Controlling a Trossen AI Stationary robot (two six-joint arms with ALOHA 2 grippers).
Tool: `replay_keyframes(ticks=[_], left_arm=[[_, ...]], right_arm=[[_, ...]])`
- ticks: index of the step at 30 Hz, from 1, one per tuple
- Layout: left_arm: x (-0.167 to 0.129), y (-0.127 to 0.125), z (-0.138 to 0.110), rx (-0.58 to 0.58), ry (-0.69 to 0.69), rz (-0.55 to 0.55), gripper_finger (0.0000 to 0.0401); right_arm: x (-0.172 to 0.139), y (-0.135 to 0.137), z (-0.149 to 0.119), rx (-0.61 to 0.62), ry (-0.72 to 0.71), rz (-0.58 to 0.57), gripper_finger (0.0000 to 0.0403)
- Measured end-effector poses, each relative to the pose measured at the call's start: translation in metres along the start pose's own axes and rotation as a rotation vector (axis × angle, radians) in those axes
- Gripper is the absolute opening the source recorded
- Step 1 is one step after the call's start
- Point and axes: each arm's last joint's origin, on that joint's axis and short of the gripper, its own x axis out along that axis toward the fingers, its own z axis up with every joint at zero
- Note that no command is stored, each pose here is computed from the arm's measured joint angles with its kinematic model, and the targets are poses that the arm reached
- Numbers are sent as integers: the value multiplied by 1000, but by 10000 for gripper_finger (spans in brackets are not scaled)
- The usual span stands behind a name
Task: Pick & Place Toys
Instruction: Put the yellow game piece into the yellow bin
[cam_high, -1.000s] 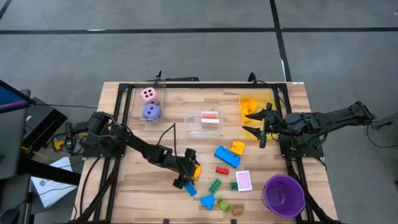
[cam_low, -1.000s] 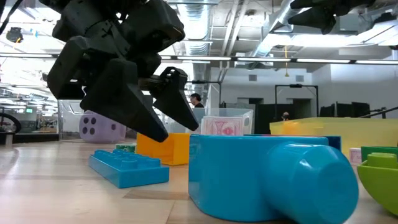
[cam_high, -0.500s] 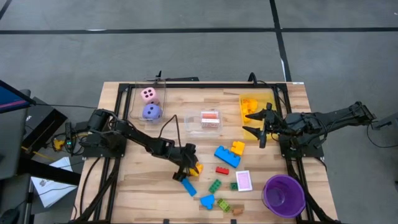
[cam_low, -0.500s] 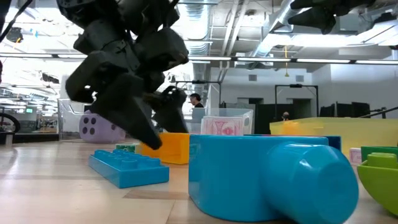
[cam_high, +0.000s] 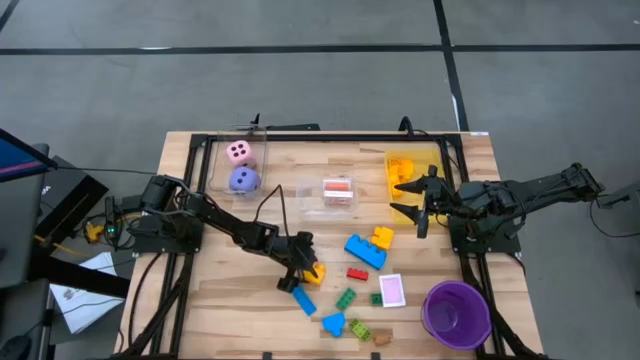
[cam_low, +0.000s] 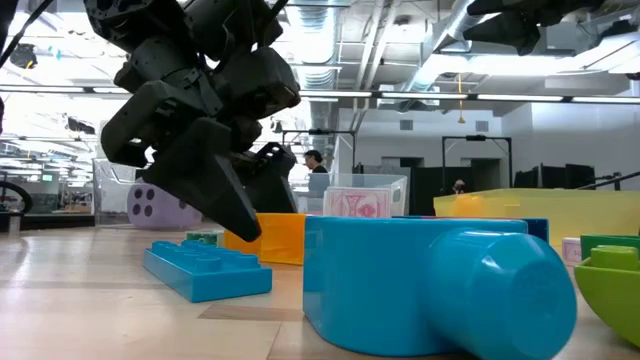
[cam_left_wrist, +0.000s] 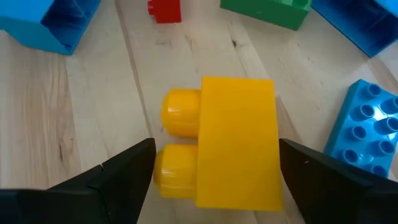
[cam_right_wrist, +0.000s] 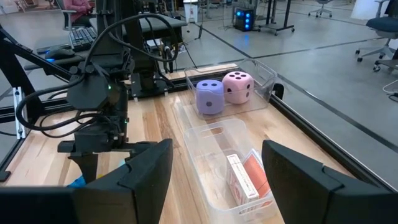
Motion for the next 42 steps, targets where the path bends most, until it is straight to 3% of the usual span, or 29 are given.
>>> replay_keyframes(ticks=[13,20,24,27,32,36,42], left_arm=[[0,-1,-6,-74,15,0,263],[0,1,4,-122,-95,5,263],[-2,4,17,-152,-232,-25,267],[-5,10,25,-215,-324,-73,264],[-9,14,34,-267,-418,-133,266],[-11,13,38,-283,-453,-189,266],[-13,14,40,-341,-479,-206,267]], right_arm=[[0,0,-1,-20,12,14,240],[4,10,-2,-107,18,143,240],[12,33,-1,-243,-31,310,240],[20,53,-1,-350,-106,365,240],[41,82,-4,-505,-118,322,240],[62,107,5,-554,-71,296,240],[95,147,11,-643,134,313,240]])
